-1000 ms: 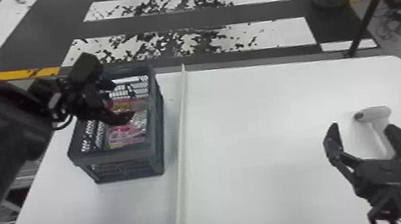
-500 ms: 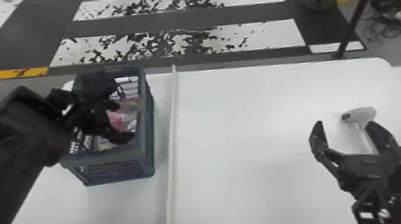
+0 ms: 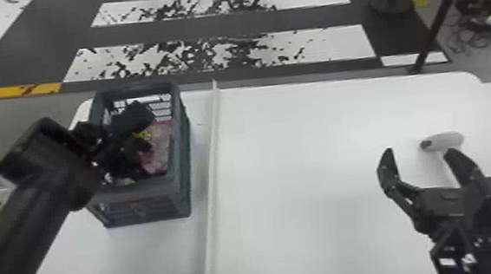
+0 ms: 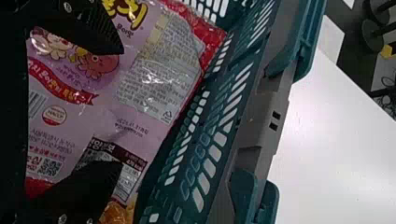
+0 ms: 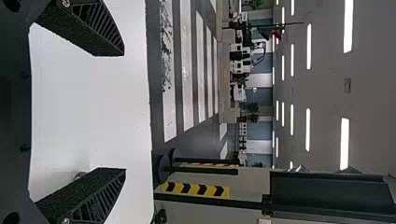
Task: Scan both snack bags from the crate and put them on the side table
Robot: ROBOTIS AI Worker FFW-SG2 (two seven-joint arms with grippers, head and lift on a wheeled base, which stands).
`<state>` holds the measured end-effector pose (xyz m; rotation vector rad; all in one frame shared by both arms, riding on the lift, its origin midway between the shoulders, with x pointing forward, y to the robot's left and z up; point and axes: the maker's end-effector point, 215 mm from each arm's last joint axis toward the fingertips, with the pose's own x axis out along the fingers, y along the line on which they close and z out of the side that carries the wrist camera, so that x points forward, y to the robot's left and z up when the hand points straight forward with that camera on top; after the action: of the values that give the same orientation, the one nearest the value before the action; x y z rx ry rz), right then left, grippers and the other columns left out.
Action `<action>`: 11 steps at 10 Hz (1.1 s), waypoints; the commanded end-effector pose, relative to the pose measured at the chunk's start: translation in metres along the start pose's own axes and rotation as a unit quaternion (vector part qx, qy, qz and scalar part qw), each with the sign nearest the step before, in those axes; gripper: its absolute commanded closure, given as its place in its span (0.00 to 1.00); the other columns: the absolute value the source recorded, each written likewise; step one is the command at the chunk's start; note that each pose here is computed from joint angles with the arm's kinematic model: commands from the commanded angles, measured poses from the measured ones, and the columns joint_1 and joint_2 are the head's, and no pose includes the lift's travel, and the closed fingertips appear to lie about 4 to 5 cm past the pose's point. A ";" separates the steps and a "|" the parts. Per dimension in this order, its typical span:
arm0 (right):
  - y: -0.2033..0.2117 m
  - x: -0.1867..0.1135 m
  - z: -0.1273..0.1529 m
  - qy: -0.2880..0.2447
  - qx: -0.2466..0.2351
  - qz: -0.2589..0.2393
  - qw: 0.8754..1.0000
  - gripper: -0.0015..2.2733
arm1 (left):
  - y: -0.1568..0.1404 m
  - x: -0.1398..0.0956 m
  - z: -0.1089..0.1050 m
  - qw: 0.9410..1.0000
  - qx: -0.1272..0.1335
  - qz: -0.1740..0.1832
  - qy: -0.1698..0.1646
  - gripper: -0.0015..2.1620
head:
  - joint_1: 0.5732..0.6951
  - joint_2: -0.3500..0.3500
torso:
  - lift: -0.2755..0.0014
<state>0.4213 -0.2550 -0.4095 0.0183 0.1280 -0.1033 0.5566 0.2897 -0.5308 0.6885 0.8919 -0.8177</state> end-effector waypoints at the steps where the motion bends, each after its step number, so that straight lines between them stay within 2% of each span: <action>1: 0.001 0.001 -0.002 0.002 0.000 0.002 1.000 0.02 | -0.006 0.009 -0.005 1.000 -0.005 -0.012 0.014 0.11 | 1.00 0.56 | 0.68; 3: 0.004 0.001 -0.004 0.004 0.001 0.004 1.000 0.02 | -0.014 0.008 -0.002 0.999 -0.009 -0.037 0.011 0.31 | 1.00 0.55 | 0.68; 4: 0.004 0.002 -0.004 0.005 0.001 0.004 1.000 0.02 | -0.015 0.003 0.003 0.999 -0.014 -0.048 -0.002 0.55 | 1.00 0.55 | 0.68; 5: 0.004 0.002 -0.003 0.004 0.001 0.004 1.000 0.02 | -0.007 -0.005 0.009 0.998 -0.027 -0.044 -0.023 0.66 | 1.00 0.55 | 0.68; 6: 0.004 0.002 -0.003 0.004 0.002 0.004 1.000 0.02 | -0.004 -0.011 0.013 0.996 -0.049 -0.049 -0.048 0.95 | 1.00 0.54 | 0.68; 7: 0.003 0.002 -0.005 0.006 0.001 0.004 1.000 0.02 | 0.006 -0.020 0.016 0.996 -0.061 -0.029 -0.066 0.99 | 1.00 0.55 | 0.68; 8: 0.003 0.002 -0.005 0.006 0.002 0.004 1.000 0.02 | 0.011 -0.027 0.016 0.993 -0.079 -0.026 -0.082 0.99 | 1.00 0.55 | 0.68; 10: 0.002 0.002 -0.005 0.007 0.002 0.003 1.000 0.02 | 0.026 -0.053 0.017 0.983 -0.127 -0.021 -0.129 0.99 | 1.00 0.56 | 0.68; 11: 0.002 0.002 -0.005 0.006 0.001 0.003 1.000 0.02 | 0.029 -0.065 0.012 0.980 -0.142 -0.020 -0.139 0.99 | 1.00 0.57 | 0.68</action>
<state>0.4229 -0.2528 -0.4151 0.0233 0.1408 -0.0974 0.5618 0.3089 -0.4695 0.3184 0.7608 -0.7966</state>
